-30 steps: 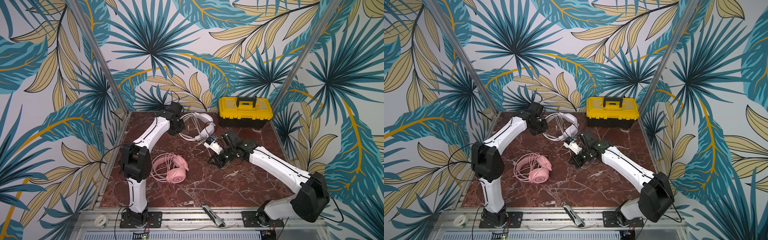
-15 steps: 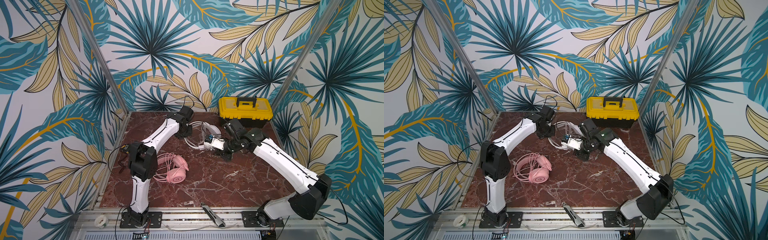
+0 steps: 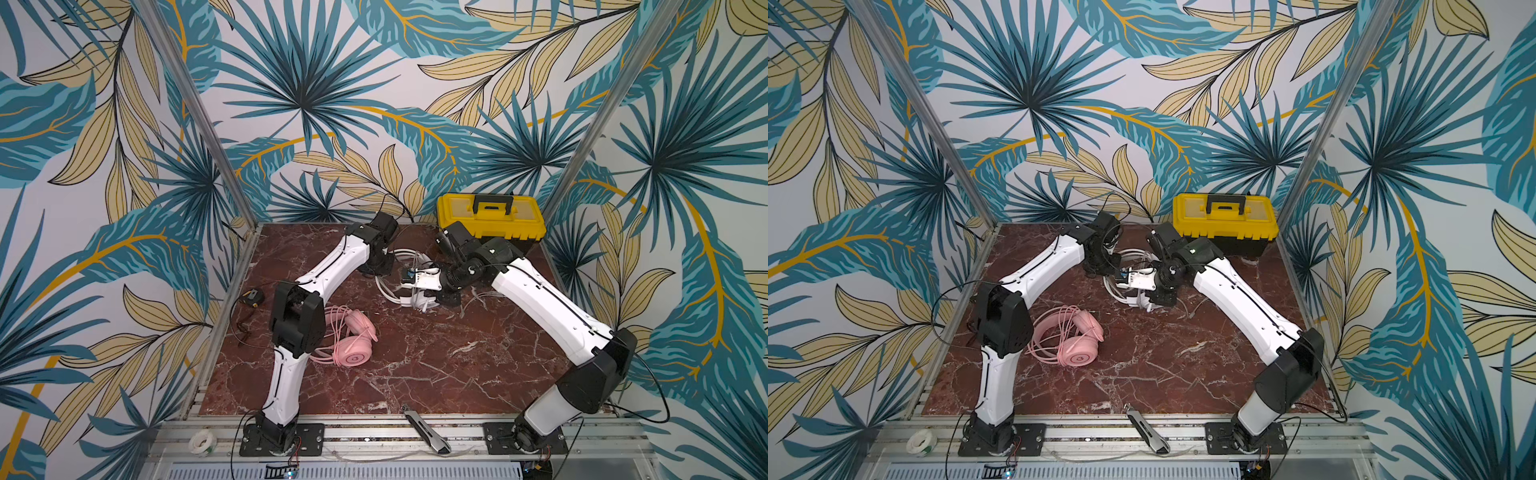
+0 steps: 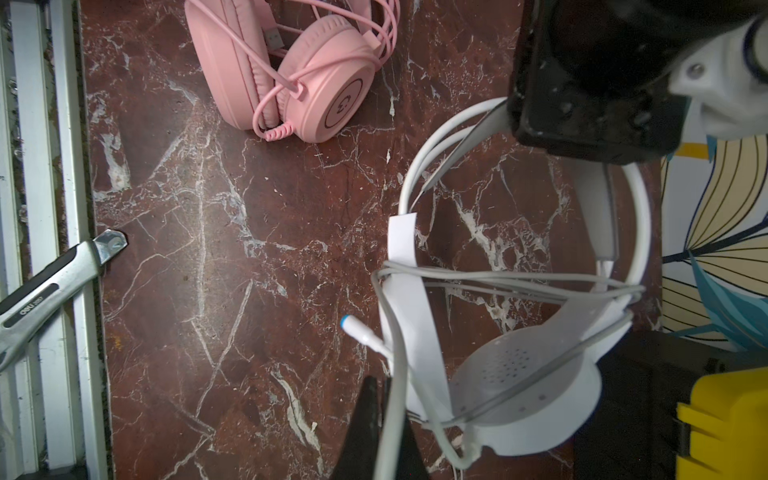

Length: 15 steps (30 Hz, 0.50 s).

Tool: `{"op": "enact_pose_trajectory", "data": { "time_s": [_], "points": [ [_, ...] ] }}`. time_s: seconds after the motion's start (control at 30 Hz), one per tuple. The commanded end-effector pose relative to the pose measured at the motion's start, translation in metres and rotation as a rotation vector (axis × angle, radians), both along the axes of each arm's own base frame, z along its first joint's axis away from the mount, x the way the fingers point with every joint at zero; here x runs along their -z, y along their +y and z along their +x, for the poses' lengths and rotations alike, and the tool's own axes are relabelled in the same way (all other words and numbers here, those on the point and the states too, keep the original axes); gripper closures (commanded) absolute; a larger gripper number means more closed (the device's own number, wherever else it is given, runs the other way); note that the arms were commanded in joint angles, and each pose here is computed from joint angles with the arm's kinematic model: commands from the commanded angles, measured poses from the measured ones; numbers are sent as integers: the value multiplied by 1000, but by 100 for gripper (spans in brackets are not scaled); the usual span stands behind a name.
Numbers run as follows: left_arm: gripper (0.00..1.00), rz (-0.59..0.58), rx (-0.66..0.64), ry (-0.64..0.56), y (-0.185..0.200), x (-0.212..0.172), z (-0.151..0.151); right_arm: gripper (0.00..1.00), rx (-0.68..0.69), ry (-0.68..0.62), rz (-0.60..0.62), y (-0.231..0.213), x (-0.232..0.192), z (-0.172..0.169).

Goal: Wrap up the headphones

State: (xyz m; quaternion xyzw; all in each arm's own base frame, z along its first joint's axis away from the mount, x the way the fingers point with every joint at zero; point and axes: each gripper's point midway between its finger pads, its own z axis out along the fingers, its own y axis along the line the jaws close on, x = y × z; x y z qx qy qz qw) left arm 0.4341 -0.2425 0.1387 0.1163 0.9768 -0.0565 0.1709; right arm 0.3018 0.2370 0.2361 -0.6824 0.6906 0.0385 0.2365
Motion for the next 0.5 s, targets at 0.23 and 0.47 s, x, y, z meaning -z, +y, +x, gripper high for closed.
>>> {"op": "enact_pose_trajectory", "data": {
  "time_s": [0.23,0.47],
  "points": [
    [100,-36,182,-21,-24,-18,-15,100,-33,-221,-114,-11,11,46],
    [100,-42,241,-15,-25,-22,-28,100,-18,-217,6,-6,11,66]
  ]
}}
